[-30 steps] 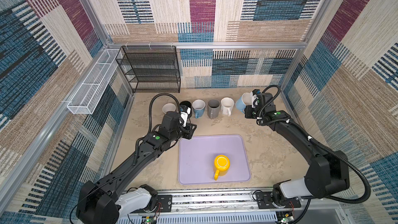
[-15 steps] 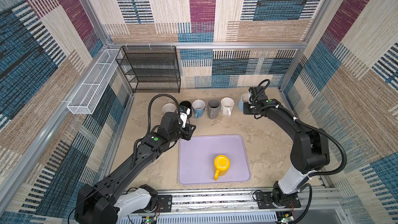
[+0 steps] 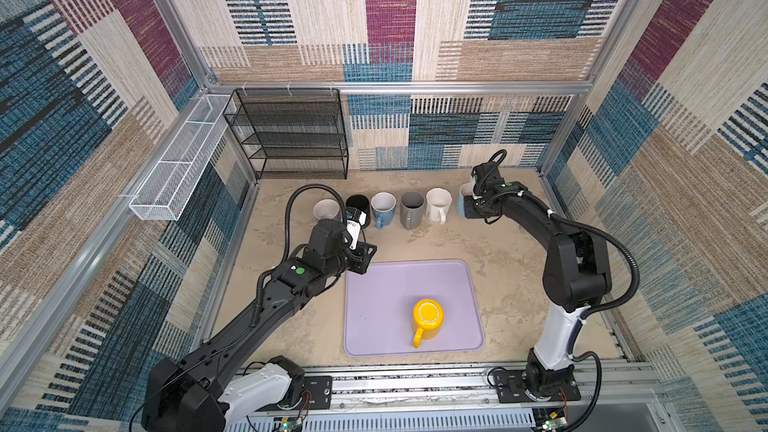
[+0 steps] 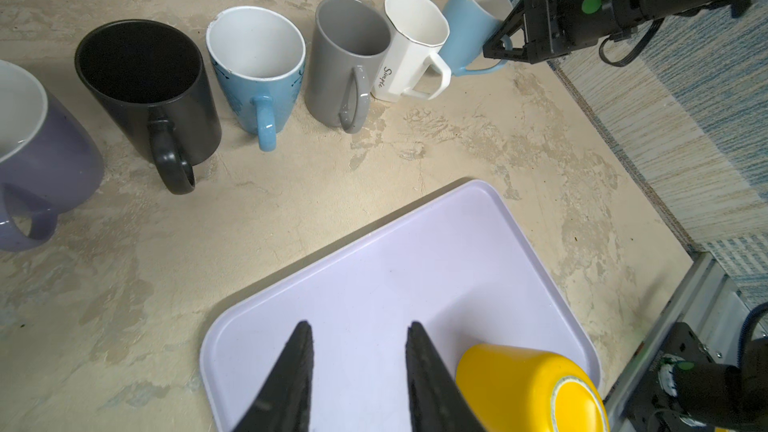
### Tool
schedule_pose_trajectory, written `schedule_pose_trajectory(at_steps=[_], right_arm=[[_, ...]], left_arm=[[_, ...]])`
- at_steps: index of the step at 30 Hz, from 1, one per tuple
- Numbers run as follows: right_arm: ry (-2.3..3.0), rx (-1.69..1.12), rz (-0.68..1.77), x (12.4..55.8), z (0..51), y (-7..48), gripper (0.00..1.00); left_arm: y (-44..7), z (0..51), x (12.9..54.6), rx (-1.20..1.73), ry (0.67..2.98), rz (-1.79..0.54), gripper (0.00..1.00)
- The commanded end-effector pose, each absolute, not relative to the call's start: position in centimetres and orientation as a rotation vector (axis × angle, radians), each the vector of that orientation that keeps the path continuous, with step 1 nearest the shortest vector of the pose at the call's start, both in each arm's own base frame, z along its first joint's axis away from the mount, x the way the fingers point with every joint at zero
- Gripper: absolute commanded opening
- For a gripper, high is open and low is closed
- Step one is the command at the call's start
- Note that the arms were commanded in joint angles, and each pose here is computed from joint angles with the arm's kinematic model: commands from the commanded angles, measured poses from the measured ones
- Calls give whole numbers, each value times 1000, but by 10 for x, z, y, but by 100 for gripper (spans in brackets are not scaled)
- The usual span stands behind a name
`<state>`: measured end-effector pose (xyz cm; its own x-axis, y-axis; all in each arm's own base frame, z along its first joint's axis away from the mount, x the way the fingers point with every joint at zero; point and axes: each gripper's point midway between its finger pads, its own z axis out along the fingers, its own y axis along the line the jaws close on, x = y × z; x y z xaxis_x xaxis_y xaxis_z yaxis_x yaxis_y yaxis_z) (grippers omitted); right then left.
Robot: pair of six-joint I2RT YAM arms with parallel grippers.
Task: Turn the mug right side up
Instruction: 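Lower the light-blue mug upright beside the white mug and open the right gripper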
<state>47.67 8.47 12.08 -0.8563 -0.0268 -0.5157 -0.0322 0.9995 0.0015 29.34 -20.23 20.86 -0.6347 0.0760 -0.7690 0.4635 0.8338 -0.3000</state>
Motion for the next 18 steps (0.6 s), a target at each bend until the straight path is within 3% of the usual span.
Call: schedule_pose_trajectory(at_steps=[1,18], right_arm=[[2565,-54,8,488,126,86,0],[2630,-78,9,489,106,89,0]], left_arm=[[-202,208,293,408,2198,-610,34],[-202,204,292,417,2210,-602,34]])
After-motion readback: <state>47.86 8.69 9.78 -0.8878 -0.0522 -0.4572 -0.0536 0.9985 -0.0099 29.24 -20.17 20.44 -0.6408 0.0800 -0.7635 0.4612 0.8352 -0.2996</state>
